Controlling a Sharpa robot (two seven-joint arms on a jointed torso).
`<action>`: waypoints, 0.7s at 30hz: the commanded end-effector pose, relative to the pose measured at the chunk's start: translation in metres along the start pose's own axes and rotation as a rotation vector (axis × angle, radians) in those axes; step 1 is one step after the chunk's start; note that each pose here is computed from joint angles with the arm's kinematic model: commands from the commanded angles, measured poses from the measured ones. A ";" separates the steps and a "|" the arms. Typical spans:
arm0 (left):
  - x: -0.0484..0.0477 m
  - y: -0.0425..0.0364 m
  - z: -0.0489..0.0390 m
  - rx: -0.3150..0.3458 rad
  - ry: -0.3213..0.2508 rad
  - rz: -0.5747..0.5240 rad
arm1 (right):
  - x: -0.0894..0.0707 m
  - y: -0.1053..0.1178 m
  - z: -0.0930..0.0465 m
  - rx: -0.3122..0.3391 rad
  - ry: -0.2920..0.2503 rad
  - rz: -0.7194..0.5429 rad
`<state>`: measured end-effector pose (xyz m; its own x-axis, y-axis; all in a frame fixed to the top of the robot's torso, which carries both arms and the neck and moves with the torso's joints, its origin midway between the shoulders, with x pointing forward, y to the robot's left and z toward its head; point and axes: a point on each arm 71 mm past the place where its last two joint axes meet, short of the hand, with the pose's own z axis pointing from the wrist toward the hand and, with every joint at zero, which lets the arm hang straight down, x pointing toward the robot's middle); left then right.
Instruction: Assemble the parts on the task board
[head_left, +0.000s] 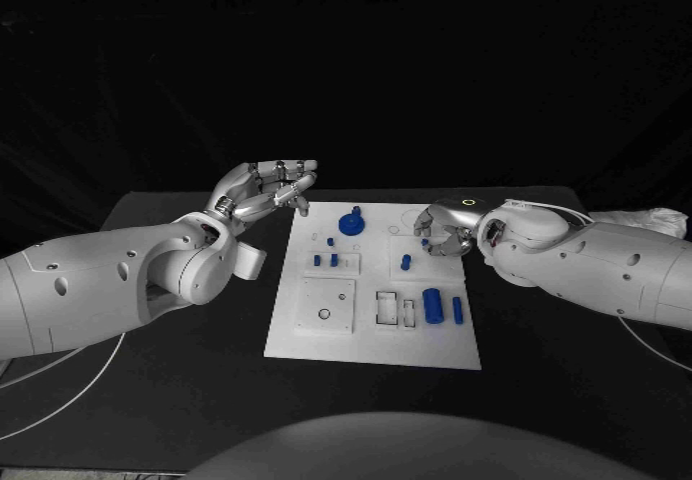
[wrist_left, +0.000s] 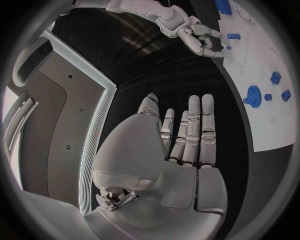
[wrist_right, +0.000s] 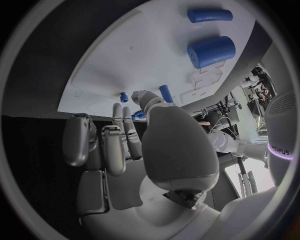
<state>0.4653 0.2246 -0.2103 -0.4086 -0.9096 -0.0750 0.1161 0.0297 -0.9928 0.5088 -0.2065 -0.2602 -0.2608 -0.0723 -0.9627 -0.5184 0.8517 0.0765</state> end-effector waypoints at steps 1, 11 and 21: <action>0.0027 0.0009 0.0001 -0.010 0.017 -0.018 | 0.000 0.001 0.002 -0.006 -0.007 -0.006; 0.0043 0.0012 -0.0001 -0.011 0.021 -0.012 | 0.007 -0.001 0.005 -0.002 0.012 -0.009; 0.0050 0.0012 -0.0006 -0.013 0.024 -0.009 | 0.014 -0.002 0.005 0.000 0.033 -0.008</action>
<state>0.4638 0.2230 -0.2126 -0.4141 -0.9073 -0.0729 0.0990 0.0347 -0.9945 0.5116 -0.2064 -0.2719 -0.2722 -0.0784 -0.9590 -0.5103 0.8567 0.0749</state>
